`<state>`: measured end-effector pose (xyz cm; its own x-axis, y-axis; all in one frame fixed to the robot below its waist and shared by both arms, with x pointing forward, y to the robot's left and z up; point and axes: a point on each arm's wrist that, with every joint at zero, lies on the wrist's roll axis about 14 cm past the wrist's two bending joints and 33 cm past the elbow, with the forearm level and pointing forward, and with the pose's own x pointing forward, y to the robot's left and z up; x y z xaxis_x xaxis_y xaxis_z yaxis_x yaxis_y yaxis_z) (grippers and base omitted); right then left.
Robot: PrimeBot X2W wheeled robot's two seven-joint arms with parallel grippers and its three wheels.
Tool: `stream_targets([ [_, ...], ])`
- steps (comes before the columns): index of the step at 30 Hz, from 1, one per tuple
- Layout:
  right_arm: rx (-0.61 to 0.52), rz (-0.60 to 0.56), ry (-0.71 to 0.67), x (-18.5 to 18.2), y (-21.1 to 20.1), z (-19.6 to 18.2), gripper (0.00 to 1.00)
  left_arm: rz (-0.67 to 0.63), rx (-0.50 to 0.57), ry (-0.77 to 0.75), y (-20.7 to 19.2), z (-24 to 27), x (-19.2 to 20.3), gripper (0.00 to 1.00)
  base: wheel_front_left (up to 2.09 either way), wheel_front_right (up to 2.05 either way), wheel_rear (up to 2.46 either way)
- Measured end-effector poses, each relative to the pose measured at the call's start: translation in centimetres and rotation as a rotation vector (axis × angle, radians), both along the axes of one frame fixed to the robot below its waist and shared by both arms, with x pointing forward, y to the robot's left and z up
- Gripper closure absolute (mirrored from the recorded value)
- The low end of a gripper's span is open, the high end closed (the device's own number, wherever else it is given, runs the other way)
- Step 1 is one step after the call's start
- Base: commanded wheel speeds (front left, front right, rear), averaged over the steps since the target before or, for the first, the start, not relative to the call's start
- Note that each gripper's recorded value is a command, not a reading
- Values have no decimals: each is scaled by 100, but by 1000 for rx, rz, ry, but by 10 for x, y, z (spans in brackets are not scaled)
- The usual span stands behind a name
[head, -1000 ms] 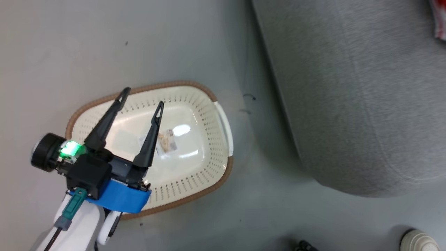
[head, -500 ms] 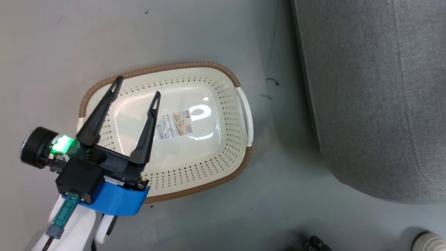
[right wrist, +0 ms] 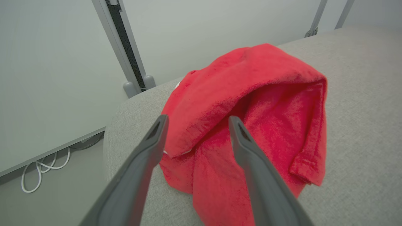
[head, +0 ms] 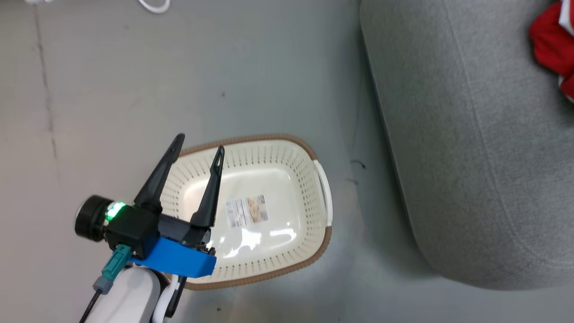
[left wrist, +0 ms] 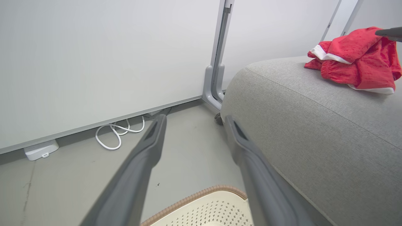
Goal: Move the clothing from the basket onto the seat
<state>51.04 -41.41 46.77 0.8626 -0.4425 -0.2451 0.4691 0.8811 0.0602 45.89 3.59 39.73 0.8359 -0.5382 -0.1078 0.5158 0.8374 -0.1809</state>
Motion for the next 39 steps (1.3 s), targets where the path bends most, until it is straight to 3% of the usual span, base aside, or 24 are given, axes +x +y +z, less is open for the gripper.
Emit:
stream_targets([
  [10,45,195,-34,-55,93,10,0,150,0,-18,38,40,-32,0,0,0,0],
  [24,-16,423,-195,-106,192,42,0,309,-1,-55,82,65,-67,0,0,0,0],
  [39,5,569,-219,-127,247,33,0,480,5,-44,135,63,-96,0,0,0,0],
])
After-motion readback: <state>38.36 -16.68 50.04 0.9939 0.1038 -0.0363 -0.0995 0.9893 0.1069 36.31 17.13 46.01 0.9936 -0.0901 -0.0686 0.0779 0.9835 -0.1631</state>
